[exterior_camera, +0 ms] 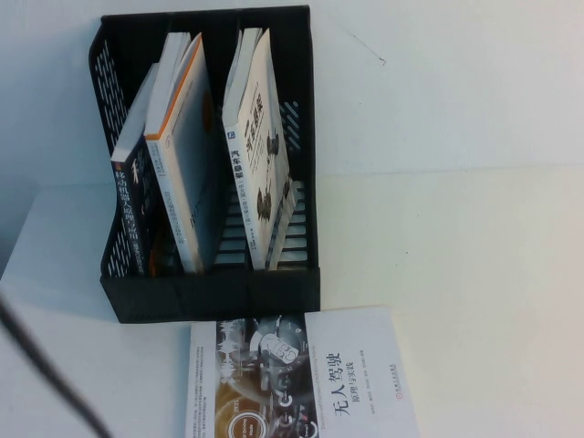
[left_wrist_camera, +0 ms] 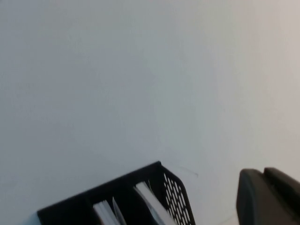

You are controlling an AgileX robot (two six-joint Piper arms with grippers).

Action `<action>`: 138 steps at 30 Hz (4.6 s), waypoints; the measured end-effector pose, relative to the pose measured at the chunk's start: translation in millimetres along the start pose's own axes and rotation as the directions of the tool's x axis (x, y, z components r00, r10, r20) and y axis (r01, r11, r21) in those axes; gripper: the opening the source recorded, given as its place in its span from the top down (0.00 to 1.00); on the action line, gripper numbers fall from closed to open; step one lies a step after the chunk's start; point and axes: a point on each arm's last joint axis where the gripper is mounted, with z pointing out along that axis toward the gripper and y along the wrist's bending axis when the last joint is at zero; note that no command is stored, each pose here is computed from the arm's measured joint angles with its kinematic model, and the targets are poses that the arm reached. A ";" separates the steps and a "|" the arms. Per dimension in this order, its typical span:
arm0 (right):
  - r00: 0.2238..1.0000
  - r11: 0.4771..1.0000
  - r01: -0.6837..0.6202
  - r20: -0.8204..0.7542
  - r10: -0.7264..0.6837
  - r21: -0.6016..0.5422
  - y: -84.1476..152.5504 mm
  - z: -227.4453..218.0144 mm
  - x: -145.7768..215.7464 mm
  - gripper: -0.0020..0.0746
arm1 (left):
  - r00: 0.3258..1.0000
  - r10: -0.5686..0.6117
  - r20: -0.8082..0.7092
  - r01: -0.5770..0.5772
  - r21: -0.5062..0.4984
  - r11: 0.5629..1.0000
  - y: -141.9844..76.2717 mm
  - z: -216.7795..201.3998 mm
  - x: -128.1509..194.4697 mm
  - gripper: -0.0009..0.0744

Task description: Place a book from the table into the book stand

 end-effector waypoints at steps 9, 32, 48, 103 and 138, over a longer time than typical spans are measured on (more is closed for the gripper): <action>0.993 0.995 -0.102 0.056 0.101 0.003 -9.1 -8.2 32.4 0.96 | 1.000 -0.008 -0.006 0.008 -0.021 1.000 -21.3 -76.4 87.9 0.99; 0.995 0.995 -0.096 -0.030 0.096 0.006 -1.1 18.5 61.3 0.96 | 0.999 -0.015 -0.049 0.014 -0.036 0.999 -27.8 -97.4 160.8 0.99; 0.995 0.995 -0.096 -0.027 0.096 0.004 -1.0 18.5 61.0 0.96 | 0.995 0.103 -0.012 -0.103 -0.251 0.962 -27.3 -122.9 188.8 0.99; 0.995 0.995 -0.096 -0.020 0.096 0.001 -0.6 18.9 60.7 0.96 | 0.949 -0.160 -0.270 0.012 -0.477 0.879 -2.9 -105.3 334.6 0.99; 0.997 0.993 -0.005 0.075 -0.003 0.116 5.7 26.4 70.7 0.96 | 0.950 -0.149 -0.276 0.001 -0.474 0.881 -2.9 -105.3 334.6 0.99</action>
